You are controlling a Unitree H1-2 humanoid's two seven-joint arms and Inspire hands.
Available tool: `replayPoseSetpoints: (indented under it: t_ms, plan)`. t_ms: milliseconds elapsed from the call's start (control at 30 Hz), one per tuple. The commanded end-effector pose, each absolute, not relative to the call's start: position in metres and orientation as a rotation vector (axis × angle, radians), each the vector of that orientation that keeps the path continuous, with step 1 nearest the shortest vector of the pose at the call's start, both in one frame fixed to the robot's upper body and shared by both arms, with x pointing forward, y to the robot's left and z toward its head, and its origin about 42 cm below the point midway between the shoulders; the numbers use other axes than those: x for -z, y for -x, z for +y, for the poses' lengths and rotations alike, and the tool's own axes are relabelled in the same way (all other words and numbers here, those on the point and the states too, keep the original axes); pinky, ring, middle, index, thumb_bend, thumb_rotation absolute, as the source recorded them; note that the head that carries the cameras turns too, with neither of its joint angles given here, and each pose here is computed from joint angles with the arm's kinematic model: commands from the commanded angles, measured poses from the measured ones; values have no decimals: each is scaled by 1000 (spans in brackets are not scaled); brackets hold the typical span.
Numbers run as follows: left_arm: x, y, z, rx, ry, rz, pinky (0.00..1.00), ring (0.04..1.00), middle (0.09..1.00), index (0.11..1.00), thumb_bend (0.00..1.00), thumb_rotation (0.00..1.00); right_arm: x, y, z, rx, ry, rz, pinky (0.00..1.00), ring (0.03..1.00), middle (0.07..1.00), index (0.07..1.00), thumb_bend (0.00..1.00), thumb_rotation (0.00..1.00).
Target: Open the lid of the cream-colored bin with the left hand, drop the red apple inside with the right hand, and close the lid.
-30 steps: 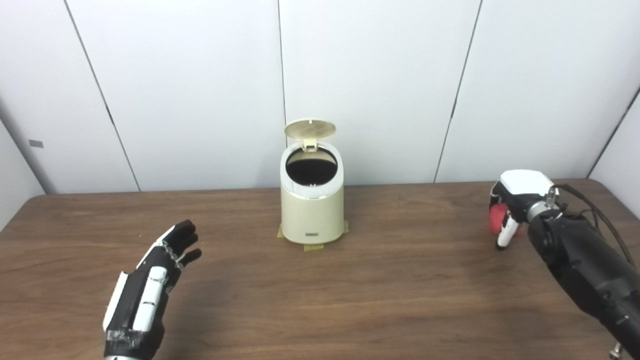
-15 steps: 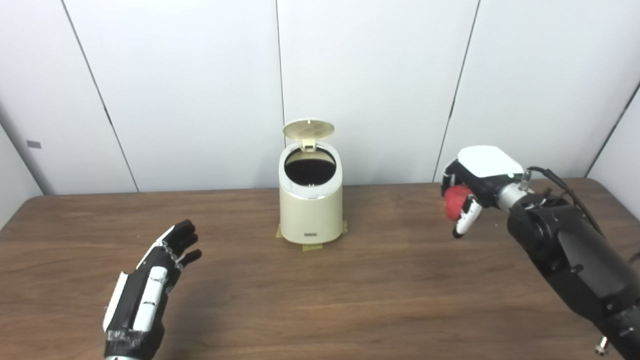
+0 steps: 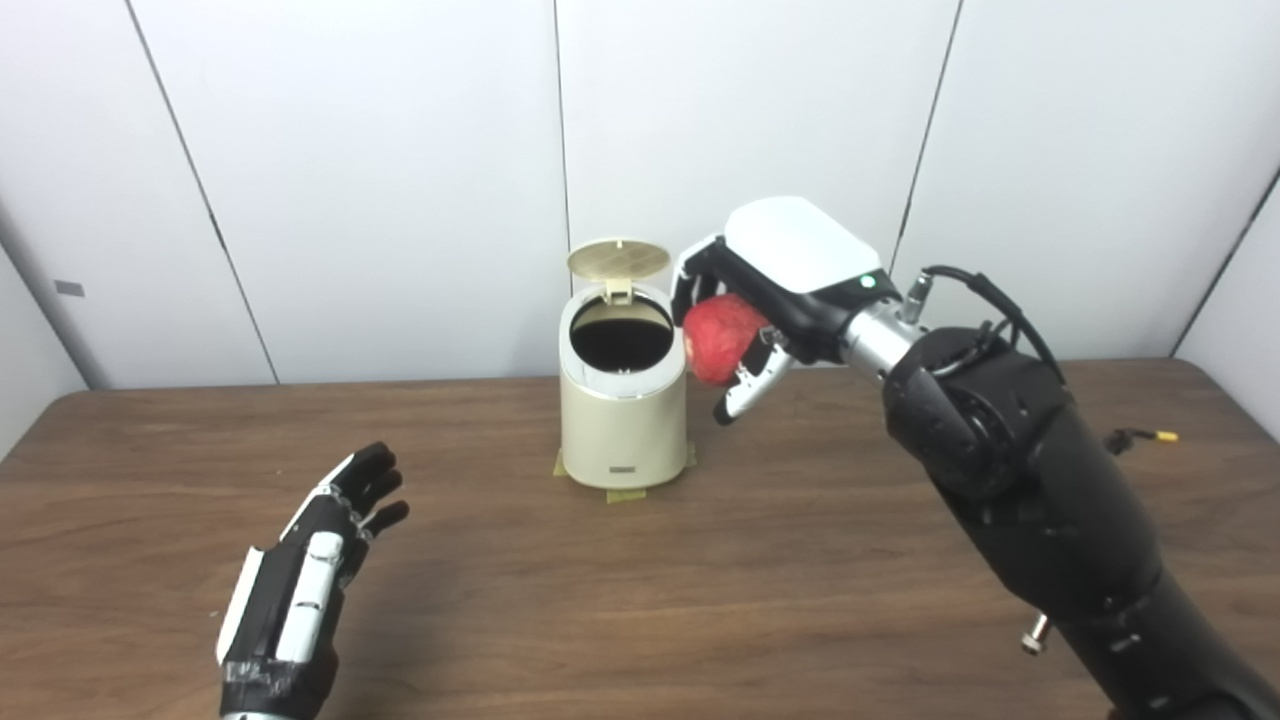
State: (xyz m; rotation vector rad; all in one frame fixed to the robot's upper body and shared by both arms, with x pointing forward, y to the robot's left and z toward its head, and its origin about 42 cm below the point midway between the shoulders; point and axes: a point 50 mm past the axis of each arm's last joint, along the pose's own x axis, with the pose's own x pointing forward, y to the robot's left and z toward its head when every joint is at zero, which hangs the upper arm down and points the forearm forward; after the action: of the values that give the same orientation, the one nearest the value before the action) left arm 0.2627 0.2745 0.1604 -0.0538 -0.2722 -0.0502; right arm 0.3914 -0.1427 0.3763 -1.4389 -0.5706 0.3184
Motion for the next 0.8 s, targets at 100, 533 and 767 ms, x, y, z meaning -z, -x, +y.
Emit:
replayPoseSetpoints:
  t_ms: [100, 533, 767]
  plan:
    - [-175, -268, 269, 61, 36, -341, 846, 900, 898, 858, 518, 781, -400, -401, -119, -292, 1405, -654, 309, 406, 515, 474, 517, 0]
    - [-177, -265, 263, 57, 33, -347, 835, 900, 902, 856, 507, 787, -384, -444, -76, -270, 1396, -694, 224, 392, 485, 494, 519, 0]
    - [-176, -264, 261, 43, 27, -352, 811, 884, 891, 839, 527, 766, -362, -470, -78, -210, 1397, -800, 232, 374, 478, 472, 519, 0]
